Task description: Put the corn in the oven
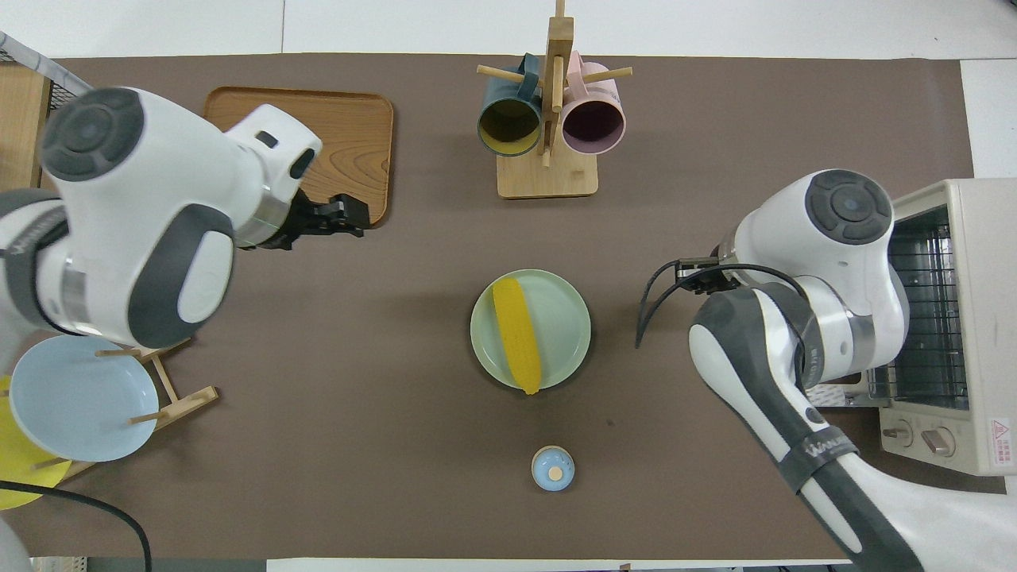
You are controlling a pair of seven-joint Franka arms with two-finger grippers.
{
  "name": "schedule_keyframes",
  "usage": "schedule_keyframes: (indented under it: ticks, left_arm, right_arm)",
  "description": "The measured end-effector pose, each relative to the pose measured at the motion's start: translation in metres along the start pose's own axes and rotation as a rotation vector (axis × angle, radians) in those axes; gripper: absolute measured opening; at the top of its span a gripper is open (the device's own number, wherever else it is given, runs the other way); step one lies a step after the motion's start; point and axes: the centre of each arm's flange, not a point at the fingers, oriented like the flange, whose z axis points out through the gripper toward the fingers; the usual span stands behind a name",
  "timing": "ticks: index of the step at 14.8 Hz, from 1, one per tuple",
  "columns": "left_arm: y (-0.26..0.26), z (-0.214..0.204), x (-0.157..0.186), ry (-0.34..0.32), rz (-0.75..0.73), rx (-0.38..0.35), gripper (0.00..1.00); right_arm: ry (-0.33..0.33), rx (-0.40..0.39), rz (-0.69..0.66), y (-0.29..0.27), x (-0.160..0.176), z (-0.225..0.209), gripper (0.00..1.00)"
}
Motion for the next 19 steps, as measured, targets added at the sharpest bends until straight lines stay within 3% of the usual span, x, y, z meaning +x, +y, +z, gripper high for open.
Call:
schedule_keyframes:
  ticks: [2, 4, 5, 6, 9, 13, 18, 19]
  left_arm:
    - [-0.049, -0.024, 0.016, -0.003, 0.036, 0.041, 1.0]
    - [-0.091, -0.045, 0.017, -0.037, 0.085, 0.056, 1.0]
    - [-0.109, -0.057, 0.013, -0.055, 0.096, 0.057, 1.0]
    - [-0.124, -0.069, 0.007, -0.069, 0.094, 0.057, 1.0]
    - [-0.14, -0.102, -0.012, -0.075, 0.09, 0.052, 1.0]
    - [-0.135, -0.117, -0.024, -0.069, 0.101, 0.05, 1.0]
    - [-0.135, -0.126, -0.029, -0.062, 0.103, 0.048, 1.0]
    - [-0.135, -0.126, -0.029, -0.065, 0.103, 0.048, 1.0]
  right_arm:
    - [0.029, 0.012, 0.02, -0.061, -0.018, -0.007, 0.2]
    - [0.062, 0.033, 0.005, -0.109, -0.037, -0.01, 0.37]
    - [0.069, 0.045, 0.0, -0.124, -0.044, -0.009, 0.52]
    - [0.073, 0.054, 0.005, -0.137, -0.049, -0.005, 0.53]
    - [0.096, 0.083, 0.043, -0.198, -0.074, 0.011, 0.53]
    - [0.103, 0.096, 0.031, -0.288, -0.099, 0.028, 0.53]
    - [0.123, 0.062, -0.012, -0.305, -0.096, 0.062, 0.49]
    - [0.122, 0.059, -0.012, -0.305, -0.096, 0.064, 0.42]
